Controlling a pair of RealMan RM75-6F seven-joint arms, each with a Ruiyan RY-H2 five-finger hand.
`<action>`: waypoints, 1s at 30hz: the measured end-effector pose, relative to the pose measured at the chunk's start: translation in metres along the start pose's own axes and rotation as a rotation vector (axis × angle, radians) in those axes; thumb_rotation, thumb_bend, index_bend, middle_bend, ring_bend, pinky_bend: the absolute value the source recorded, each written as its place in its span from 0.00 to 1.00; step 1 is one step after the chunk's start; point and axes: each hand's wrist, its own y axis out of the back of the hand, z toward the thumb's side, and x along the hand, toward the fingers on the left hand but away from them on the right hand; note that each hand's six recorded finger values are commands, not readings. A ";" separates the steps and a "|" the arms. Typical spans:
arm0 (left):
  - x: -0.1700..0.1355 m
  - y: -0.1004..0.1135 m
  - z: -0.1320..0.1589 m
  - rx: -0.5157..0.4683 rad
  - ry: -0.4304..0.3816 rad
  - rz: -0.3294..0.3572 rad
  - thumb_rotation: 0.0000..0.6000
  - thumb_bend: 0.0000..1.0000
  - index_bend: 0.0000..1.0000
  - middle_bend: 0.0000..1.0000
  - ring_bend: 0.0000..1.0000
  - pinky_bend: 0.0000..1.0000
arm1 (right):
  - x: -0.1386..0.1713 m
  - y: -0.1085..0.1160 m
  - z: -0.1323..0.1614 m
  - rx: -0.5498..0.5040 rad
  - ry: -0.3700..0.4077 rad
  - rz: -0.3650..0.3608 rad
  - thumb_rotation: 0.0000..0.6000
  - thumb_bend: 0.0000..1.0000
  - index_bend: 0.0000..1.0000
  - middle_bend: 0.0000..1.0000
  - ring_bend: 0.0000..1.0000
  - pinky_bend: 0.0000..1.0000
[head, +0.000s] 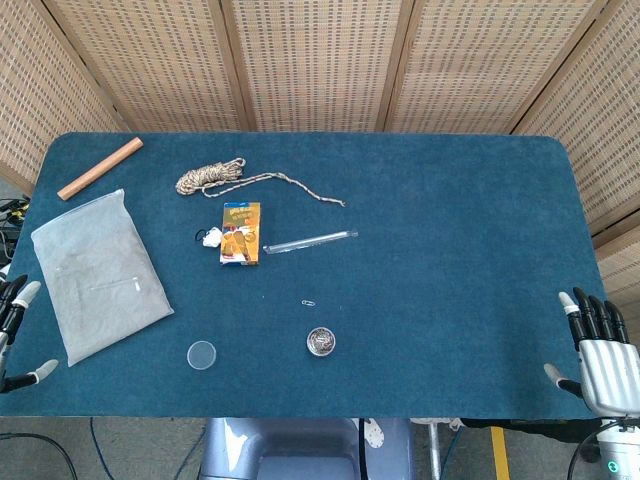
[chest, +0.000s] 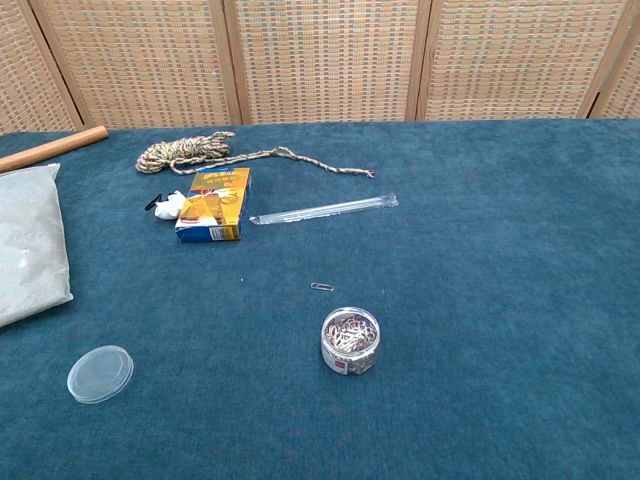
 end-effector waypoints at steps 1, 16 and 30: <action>0.000 0.000 0.000 -0.001 0.001 0.000 1.00 0.00 0.00 0.00 0.00 0.00 | 0.000 -0.001 0.001 0.005 0.002 0.003 1.00 0.00 0.00 0.00 0.00 0.00; 0.008 0.000 -0.006 -0.013 0.027 -0.011 1.00 0.00 0.00 0.00 0.00 0.00 | -0.032 -0.012 0.040 0.040 0.159 0.039 1.00 0.03 0.24 0.00 0.00 0.00; 0.022 -0.013 -0.014 0.005 0.073 -0.063 1.00 0.00 0.00 0.00 0.00 0.00 | -0.135 -0.034 0.198 -0.030 0.499 0.217 1.00 0.31 0.42 0.00 0.00 0.00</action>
